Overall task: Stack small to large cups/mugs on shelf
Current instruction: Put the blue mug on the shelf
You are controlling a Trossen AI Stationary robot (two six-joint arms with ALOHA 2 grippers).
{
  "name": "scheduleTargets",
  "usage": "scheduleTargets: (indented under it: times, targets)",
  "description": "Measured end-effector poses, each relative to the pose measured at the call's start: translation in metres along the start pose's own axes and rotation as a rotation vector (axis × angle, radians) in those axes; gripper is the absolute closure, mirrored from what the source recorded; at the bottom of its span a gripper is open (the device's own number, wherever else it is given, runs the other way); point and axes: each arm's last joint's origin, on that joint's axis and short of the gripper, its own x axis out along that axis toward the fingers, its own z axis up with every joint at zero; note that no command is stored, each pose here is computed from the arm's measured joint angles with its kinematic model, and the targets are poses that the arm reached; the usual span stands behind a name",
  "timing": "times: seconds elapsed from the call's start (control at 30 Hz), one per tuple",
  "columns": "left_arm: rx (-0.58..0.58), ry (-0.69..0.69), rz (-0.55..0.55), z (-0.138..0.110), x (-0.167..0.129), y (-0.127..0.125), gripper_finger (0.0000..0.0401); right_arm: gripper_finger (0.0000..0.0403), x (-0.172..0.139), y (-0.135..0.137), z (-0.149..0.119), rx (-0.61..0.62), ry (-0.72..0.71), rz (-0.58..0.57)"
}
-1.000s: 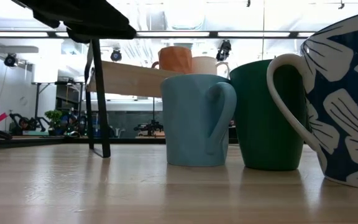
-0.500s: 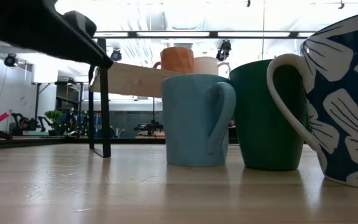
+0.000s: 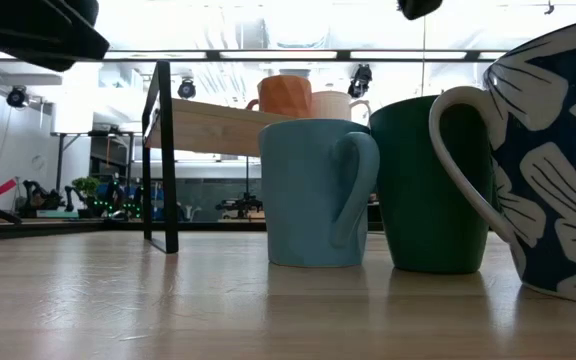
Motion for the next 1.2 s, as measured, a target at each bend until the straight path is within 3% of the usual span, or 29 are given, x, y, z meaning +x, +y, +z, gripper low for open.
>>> scheduleTargets:
  times: [0.17, 0.37, 0.5, 0.63, 0.77, 0.93, 1.2]
  targets:
    - [-0.026, -0.026, 0.035, -0.001, -0.005, -0.004, 0.029, 0.0134, -0.015, 0.005, -0.009, 0.14, -0.039, -0.137]
    - [-0.053, -0.041, 0.047, -0.002, -0.009, -0.007, 0.029, 0.0144, -0.037, 0.016, -0.022, 0.268, -0.106, -0.223]
    - [-0.06, -0.047, 0.056, -0.002, -0.01, -0.008, 0.029, 0.0163, -0.046, 0.024, -0.029, 0.33, -0.092, -0.175]
    - [-0.083, -0.048, 0.053, -0.003, -0.01, -0.008, 0.029, 0.0175, -0.06, 0.036, -0.036, 0.364, -0.005, -0.043]
    - [-0.103, -0.044, 0.054, -0.005, -0.01, -0.007, 0.029, 0.0182, -0.076, 0.045, -0.043, 0.396, -0.022, -0.033]
    - [-0.103, -0.039, 0.057, -0.008, -0.007, -0.009, 0.029, 0.019, -0.079, 0.048, -0.052, 0.359, -0.049, -0.064]
    - [-0.125, -0.041, 0.056, -0.011, -0.003, -0.012, 0.029, 0.0193, -0.061, 0.037, -0.037, 0.268, -0.045, -0.096]
